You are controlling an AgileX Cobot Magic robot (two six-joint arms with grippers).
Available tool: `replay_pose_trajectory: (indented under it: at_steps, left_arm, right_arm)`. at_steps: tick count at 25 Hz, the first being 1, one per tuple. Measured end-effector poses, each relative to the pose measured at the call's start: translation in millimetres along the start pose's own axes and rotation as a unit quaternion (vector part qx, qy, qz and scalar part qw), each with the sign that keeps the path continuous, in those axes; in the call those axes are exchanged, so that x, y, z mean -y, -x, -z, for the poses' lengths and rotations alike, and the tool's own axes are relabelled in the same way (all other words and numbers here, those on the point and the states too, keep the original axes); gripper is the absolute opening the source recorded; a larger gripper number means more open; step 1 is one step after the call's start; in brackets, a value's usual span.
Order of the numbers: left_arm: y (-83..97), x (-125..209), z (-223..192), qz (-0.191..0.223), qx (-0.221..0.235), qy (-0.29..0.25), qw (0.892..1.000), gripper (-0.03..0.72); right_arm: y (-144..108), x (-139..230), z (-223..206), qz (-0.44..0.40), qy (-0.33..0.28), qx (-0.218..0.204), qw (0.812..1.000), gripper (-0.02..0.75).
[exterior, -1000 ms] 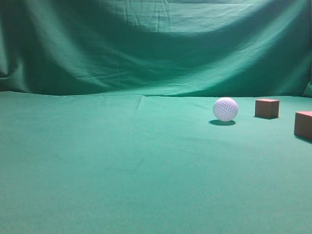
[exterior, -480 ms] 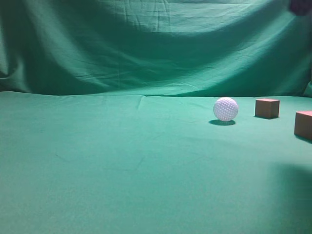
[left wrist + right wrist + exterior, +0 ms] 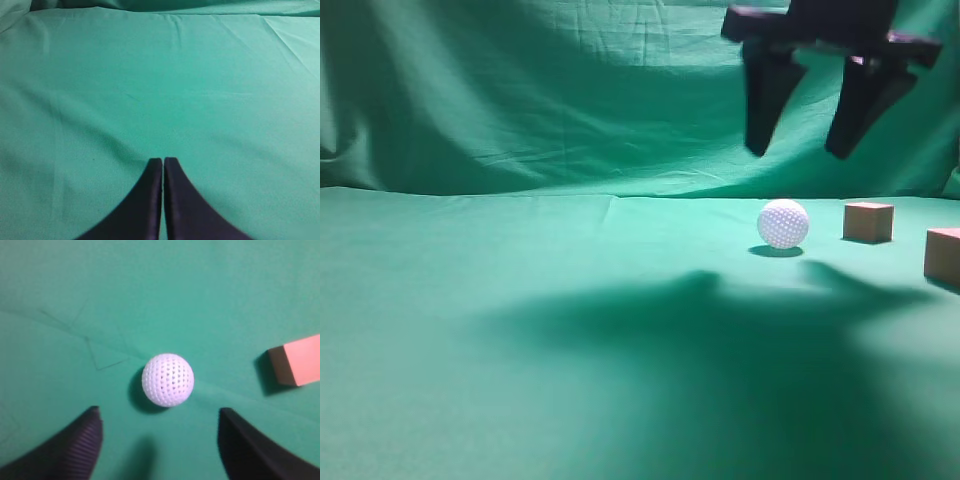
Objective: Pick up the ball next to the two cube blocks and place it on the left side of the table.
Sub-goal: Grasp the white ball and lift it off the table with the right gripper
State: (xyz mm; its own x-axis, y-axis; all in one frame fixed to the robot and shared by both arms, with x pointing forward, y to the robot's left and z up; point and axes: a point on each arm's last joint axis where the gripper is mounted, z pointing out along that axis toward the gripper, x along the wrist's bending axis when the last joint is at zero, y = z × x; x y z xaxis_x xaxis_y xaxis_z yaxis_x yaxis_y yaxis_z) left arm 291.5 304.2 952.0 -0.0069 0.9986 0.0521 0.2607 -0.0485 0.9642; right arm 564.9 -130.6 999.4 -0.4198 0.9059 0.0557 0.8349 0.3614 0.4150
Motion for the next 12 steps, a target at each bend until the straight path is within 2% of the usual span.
replay_pose_trajectory:
  at_steps: [2, 3, 12]
  left_arm:
    - [0.0, 0.0, 0.0, 0.0, 0.0, 0.0, 1.0, 0.0]
    - [0.0, 0.0, 0.0, 0.0, 0.0, 0.0, 1.0, 0.0]
    - [0.0, 0.0, 0.0, 0.0, 0.0, 0.0, 1.0, 0.0]
  right_arm:
    - [0.3, -5.3, -13.7, 0.0, -0.007, 0.0, 1.0, 0.608]
    - [0.4, -7.9, -20.8, -0.001, -0.011, 0.001, 1.0, 0.638]
    - [1.6, -15.9, -63.2, -0.002, -0.037, 0.002, 0.999, 0.63]
